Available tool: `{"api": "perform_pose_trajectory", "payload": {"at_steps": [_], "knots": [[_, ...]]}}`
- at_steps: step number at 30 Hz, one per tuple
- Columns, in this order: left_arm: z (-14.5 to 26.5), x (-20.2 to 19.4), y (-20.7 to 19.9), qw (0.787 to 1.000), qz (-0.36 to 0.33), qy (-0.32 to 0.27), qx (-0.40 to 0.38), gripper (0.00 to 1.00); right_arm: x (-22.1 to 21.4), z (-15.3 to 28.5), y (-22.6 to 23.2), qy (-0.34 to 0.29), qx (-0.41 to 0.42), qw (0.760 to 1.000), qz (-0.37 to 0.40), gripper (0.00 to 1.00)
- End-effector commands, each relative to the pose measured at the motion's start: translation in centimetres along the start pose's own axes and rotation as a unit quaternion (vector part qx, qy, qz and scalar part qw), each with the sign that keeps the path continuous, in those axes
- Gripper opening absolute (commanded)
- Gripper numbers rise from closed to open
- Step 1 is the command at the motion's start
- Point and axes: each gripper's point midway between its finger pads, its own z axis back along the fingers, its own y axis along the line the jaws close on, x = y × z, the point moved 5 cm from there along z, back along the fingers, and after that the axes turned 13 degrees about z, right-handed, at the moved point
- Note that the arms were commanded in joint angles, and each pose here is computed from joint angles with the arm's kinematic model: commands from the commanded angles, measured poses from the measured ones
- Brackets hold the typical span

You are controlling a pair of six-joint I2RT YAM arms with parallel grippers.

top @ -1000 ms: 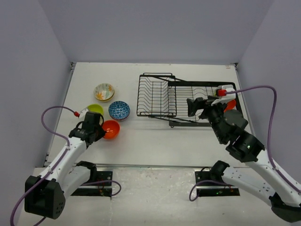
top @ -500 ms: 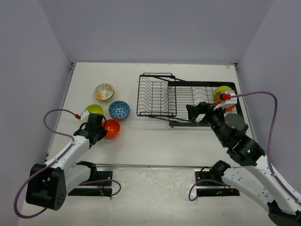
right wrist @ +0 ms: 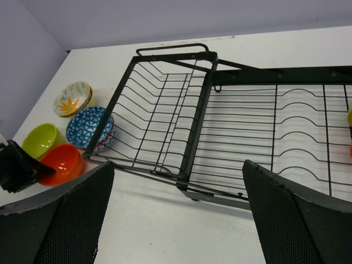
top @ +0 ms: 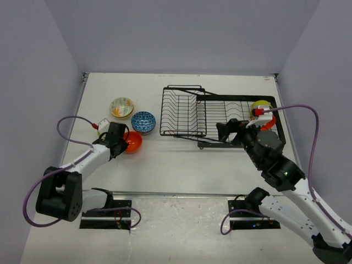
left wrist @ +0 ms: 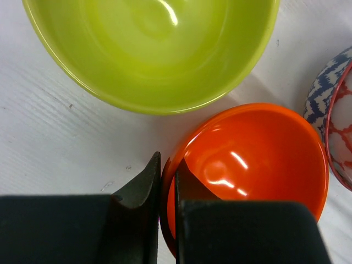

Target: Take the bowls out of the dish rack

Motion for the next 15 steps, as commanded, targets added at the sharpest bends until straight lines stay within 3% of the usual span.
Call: {"api": "perform_pose_trajectory", "payload": {"at_steps": [1,6,13,15], "knots": [[0.5,1.1,-1.5,0.999,0.001,-0.031,-0.010,0.00,0.1,-1.1,-0.6,0.003,-0.031,0.999,-0.008,0.99],[1.6,0.3,-0.3,0.999,0.007,-0.042,-0.019,0.00,0.2,-2.6,-2.5,0.007,-0.076,0.995,-0.061,0.99],[2.1,-1.2,1.6,0.999,0.002,-0.034,-0.029,0.00,-2.1,-4.8,-3.8,0.010,-0.060,0.982,-0.178,0.99],[2.2,-1.1,2.0,0.999,0.002,-0.038,-0.029,0.05,-2.5,-4.7,-3.7,0.008,-0.051,0.981,-0.185,0.99]]}}
